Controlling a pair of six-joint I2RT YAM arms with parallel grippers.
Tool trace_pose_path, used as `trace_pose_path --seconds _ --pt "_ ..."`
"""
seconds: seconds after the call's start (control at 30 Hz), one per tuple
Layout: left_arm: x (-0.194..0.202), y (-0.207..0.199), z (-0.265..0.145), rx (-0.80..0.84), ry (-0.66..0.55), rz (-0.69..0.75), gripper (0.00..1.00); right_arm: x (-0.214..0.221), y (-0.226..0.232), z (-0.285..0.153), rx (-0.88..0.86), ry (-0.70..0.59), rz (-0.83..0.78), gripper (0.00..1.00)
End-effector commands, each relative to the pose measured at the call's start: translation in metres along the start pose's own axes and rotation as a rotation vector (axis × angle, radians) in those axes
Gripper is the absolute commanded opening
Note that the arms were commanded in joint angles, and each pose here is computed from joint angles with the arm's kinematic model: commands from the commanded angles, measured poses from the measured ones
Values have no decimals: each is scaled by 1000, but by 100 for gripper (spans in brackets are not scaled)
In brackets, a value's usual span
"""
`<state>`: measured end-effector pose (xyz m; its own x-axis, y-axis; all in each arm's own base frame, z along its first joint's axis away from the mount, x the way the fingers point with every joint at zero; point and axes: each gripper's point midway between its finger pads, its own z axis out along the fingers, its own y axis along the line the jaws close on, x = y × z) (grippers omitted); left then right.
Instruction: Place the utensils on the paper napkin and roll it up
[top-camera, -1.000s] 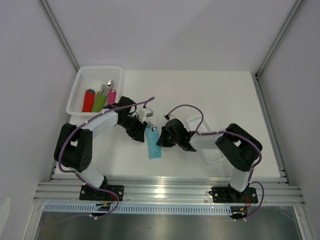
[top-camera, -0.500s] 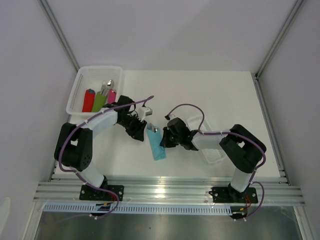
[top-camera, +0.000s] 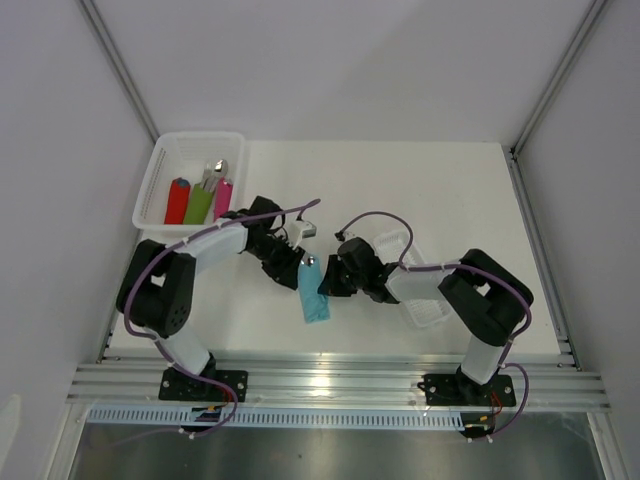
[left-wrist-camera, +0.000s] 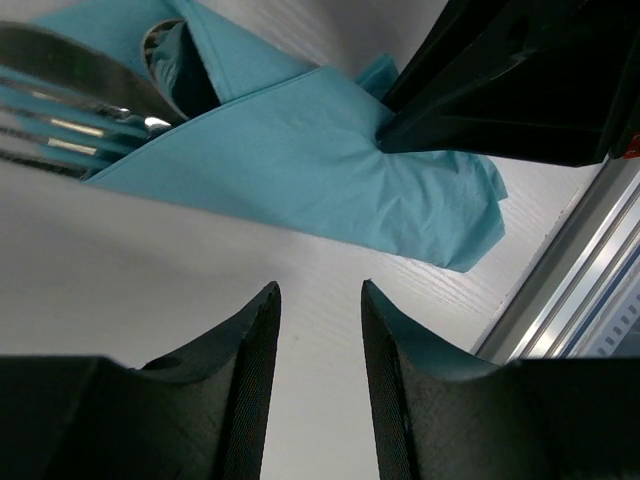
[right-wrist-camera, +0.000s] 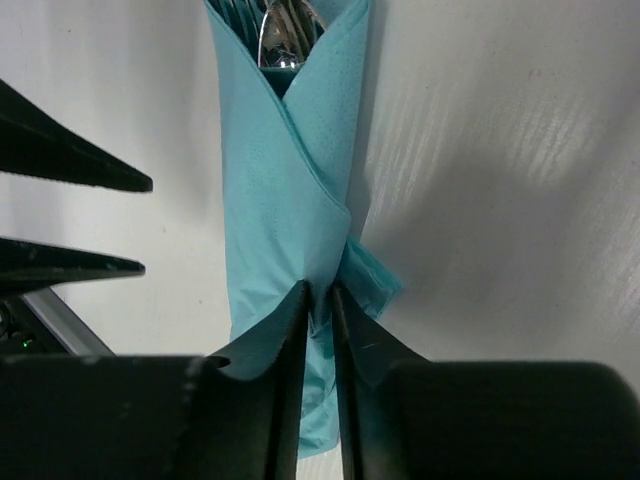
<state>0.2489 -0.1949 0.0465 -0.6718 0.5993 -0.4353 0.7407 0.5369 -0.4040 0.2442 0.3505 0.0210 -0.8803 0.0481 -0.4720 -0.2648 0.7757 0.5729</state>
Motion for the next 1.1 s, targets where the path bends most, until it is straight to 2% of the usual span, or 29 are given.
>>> trace_pose_path --seconds 0.0,0.07,0.27,0.47,0.73,0.87,1.07 --pt "-11 -7 9 19 -10 19 42 -4 -2 -9 59 -18 -11 22" --pt "-12 -3 13 -3 5 17 42 -7 4 -11 63 -27 -29 29" --pt "-4 -1 24 6 55 -12 41 -22 1 -22 142 -77 -40 34" --pt "-5 2 28 0 66 -15 40 -17 -10 -23 201 -57 -64 38" --pt "-2 3 30 2 72 -19 40 1 -16 -13 166 6 -38 45" --pt "-2 2 30 7 72 -20 40 9 -16 -10 69 19 20 48" --pt "0 3 31 4 79 -19 39 27 -22 -9 23 68 38 50"
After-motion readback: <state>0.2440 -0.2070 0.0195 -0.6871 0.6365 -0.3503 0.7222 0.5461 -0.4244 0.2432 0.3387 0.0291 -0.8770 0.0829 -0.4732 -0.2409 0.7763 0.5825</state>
